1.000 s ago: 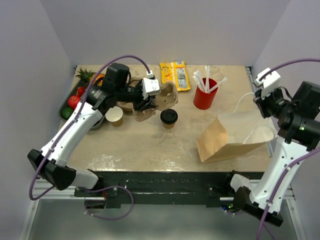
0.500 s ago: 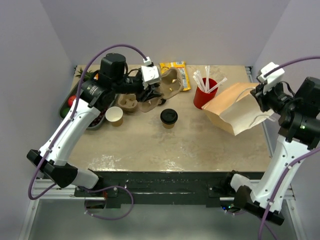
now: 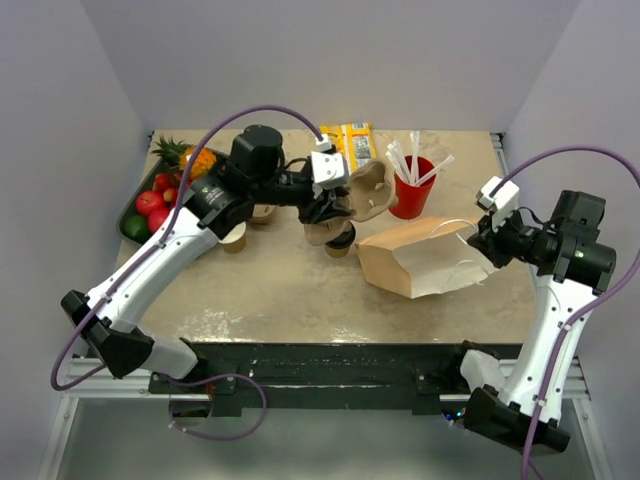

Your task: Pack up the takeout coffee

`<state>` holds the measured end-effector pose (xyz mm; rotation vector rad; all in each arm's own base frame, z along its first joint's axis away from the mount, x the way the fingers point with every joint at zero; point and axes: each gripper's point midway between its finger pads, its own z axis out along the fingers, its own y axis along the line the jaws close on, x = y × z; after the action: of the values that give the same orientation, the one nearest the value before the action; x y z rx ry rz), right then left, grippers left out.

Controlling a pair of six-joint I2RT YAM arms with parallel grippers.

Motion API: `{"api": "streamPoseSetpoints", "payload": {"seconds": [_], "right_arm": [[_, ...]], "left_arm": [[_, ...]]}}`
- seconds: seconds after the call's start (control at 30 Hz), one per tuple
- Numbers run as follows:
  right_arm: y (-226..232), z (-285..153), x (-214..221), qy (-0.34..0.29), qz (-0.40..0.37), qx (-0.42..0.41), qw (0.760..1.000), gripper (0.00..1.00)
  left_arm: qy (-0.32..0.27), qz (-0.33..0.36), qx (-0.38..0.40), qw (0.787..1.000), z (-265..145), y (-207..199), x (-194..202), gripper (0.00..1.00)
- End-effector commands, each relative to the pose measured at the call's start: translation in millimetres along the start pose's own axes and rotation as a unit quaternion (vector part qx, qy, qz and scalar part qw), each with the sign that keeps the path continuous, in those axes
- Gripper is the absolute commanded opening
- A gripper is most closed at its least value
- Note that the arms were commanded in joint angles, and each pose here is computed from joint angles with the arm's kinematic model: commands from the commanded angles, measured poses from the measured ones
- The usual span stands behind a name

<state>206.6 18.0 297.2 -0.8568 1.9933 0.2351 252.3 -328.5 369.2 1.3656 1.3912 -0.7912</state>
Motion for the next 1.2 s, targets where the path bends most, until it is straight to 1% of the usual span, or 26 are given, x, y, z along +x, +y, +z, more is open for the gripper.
{"api": "streamPoseSetpoints", "payload": {"seconds": [0.0, 0.03, 0.1, 0.13, 0.2, 0.23, 0.27, 0.4, 0.43, 0.47, 0.63, 0.67, 0.83, 0.9, 1.07, 1.17], "right_arm": [[20.7, 0.4, -3.1, -0.008, 0.015, -0.040, 0.999, 0.00], [20.4, 0.4, -3.9, -0.009, 0.019, -0.040, 0.999, 0.00], [19.9, 0.8, -9.4, -0.018, 0.025, -0.046, 0.998, 0.00], [19.9, 0.8, -12.6, -0.023, 0.035, -0.048, 0.998, 0.00], [16.7, -0.3, -23.8, -0.037, 0.044, -0.049, 0.997, 0.00], [15.3, -1.0, -28.3, -0.041, 0.058, -0.049, 0.996, 0.00], [12.5, -1.8, -33.1, -0.047, 0.060, -0.045, 0.996, 0.00], [1.2, -10.2, -54.9, -0.069, 0.069, -0.020, 0.995, 0.00], [0.2, -11.7, -57.0, -0.071, 0.082, -0.012, 0.994, 0.00], [-3.2, -12.3, -60.0, -0.076, 0.079, -0.006, 0.994, 0.00], [-13.4, -10.6, -63.1, -0.078, 0.121, 0.014, 0.990, 0.00], [-15.1, -9.6, -64.6, -0.080, 0.126, 0.012, 0.989, 0.00], [-19.4, -6.4, -71.5, -0.095, 0.168, 0.010, 0.981, 0.00], [-22.3, -6.6, -74.9, -0.102, 0.167, 0.016, 0.980, 0.00], [-29.9, -7.0, -76.5, -0.099, 0.153, 0.029, 0.983, 0.00], [-46.0, -14.9, -85.8, -0.107, 0.135, 0.070, 0.983, 0.00]], "left_arm": [[-0.088, 0.017, 0.000, 0.996, 4.0, -18.9, -52.2, 0.08], [-0.102, 0.025, 0.011, 0.994, 7.2, -32.2, -63.0, 0.07], [-0.127, 0.038, 0.006, 0.991, 13.1, -40.2, -76.0, 0.06], [-0.140, 0.045, 0.018, 0.989, 16.5, -54.5, -83.8, 0.06], [-0.159, 0.051, 0.009, 0.986, 23.7, -59.5, -89.7, 0.06], [-0.167, 0.055, 0.019, 0.984, 28.4, -71.6, -94.0, 0.06], [-0.174, 0.060, 0.017, 0.983, 31.4, -74.0, -96.4, 0.06], [-0.188, 0.068, 0.033, 0.979, 45.9, -91.1, -104.8, 0.03], [-0.190, 0.074, 0.042, 0.978, 52.1, -98.9, -105.7, 0.01], [-0.198, 0.082, 0.043, 0.976, 53.7, -101.4, -110.6, 0.00], [-0.197, 0.105, 0.057, 0.973, 69.2, -119.3, -106.1, 0.00], [-0.214, 0.113, 0.054, 0.969, 68.2, -120.2, -114.3, 0.00], [-0.224, 0.136, 0.063, 0.963, 73.3, -135.9, -113.8, 0.00], [-0.233, 0.138, 0.068, 0.960, 75.3, -140.7, -115.9, 0.00], [-0.251, 0.136, 0.082, 0.955, 80.9, -152.3, -124.7, 0.00], [-0.244, 0.133, 0.072, 0.958, 78.6, -149.1, -124.6, 0.00]]}}
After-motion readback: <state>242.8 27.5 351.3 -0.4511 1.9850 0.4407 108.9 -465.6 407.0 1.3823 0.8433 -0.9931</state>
